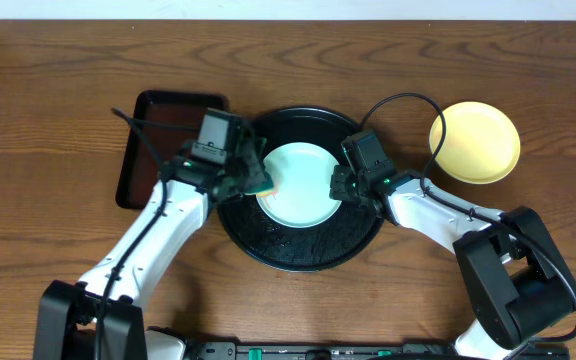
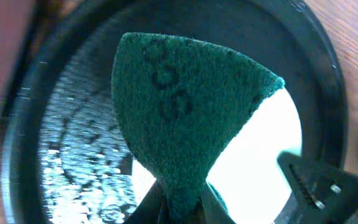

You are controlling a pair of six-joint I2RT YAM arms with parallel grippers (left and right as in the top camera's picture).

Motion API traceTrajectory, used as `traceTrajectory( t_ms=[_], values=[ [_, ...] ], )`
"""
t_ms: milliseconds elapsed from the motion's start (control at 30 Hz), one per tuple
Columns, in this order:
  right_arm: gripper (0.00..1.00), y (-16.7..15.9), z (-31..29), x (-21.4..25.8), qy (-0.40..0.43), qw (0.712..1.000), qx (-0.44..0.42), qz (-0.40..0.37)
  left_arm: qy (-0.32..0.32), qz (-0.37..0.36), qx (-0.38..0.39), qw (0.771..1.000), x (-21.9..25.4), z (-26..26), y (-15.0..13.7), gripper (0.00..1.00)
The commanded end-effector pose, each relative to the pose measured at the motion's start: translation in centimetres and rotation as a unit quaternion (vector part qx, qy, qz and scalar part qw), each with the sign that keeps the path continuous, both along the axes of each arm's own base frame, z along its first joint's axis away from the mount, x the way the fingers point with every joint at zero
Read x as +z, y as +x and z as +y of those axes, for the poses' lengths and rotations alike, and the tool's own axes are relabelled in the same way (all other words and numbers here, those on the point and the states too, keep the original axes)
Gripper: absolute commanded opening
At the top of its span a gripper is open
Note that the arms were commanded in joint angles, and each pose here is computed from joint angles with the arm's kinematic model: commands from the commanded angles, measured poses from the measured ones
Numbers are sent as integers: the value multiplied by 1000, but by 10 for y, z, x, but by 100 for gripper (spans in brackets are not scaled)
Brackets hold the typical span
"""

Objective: Clean dirty plates on tray and stack at the side
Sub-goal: 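Move the sponge with the left gripper onto the fish-print plate, then scrub the fish-print plate with the sponge while the right gripper holds it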

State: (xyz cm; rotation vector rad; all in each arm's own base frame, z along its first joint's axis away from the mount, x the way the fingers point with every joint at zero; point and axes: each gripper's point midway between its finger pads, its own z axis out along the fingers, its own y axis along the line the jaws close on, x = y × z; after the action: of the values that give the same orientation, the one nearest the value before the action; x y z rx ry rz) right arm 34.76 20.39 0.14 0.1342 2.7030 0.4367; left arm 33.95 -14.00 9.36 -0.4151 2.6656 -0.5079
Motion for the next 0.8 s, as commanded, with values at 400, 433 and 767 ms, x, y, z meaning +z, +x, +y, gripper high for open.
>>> traceTrajectory(
  t_ms=[400, 433, 767],
  values=[
    [1, -23, -20, -41, -45, 997, -14, 53, -2, 44, -3, 999, -66, -44, 3, 8],
    [1, -23, -20, -41, -45, 997, -14, 53, -1, 50, -3, 999, -71, -45, 2, 8],
    [1, -23, -20, -41, -46, 997, -14, 54, 63, 88, 19, 994, -108, -23, -7, 7]
  ],
)
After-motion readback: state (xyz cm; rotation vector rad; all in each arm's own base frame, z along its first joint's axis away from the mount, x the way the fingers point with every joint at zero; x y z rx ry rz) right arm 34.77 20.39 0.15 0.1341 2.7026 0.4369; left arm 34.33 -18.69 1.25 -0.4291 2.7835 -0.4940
